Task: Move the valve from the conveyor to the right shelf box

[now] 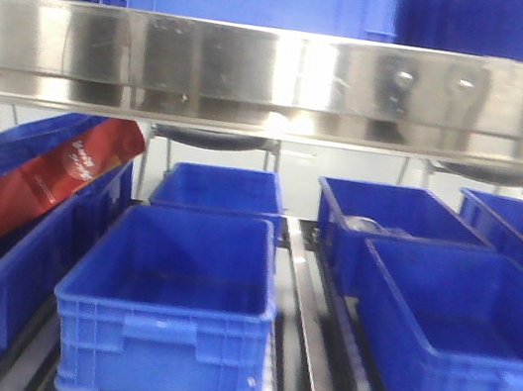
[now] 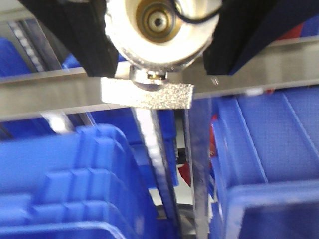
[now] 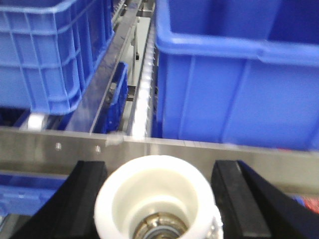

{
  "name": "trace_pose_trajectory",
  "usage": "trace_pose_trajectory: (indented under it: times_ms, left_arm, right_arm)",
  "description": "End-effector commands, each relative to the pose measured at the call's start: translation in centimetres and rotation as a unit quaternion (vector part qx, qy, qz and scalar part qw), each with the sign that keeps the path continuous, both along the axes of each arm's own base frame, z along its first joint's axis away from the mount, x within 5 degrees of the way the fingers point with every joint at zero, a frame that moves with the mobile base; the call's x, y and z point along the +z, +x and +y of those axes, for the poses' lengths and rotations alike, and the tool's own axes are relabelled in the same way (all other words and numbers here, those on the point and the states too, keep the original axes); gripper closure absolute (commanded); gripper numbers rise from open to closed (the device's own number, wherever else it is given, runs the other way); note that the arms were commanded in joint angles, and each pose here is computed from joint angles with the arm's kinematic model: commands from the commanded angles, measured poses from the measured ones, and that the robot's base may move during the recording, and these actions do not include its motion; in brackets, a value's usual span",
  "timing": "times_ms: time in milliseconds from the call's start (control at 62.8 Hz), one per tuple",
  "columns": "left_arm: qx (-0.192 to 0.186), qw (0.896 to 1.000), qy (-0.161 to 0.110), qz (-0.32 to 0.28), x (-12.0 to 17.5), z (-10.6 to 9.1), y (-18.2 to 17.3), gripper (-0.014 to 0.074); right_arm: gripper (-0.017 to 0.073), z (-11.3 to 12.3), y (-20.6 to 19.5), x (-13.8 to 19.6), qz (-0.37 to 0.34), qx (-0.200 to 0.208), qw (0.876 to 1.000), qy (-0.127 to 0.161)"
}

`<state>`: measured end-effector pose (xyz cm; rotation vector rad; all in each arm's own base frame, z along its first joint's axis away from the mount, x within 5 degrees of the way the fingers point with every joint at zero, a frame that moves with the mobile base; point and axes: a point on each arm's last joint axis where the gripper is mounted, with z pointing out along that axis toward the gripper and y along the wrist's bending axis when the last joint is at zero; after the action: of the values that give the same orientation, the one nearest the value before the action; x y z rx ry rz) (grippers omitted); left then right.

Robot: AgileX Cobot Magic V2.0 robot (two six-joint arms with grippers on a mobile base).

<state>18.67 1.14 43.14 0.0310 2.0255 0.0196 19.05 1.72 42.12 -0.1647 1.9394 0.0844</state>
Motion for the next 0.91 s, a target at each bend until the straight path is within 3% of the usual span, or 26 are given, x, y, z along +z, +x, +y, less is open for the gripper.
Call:
trace_pose_trajectory:
  times_ms: [0, 892]
  left_arm:
    - [0.001, 0.999, -0.002, -0.036, 1.02, -0.09, -0.12, 0.0705]
    - [0.001, 0.999, -0.002, -0.036, 1.02, -0.09, -0.12, 0.0705]
  right_arm:
    - [0.0713, -0.10, -0.19, 1.44, -0.051, -0.005, 0.999, 0.001]
    - [0.0713, -0.10, -0.19, 1.44, -0.051, -0.005, 0.999, 0.001]
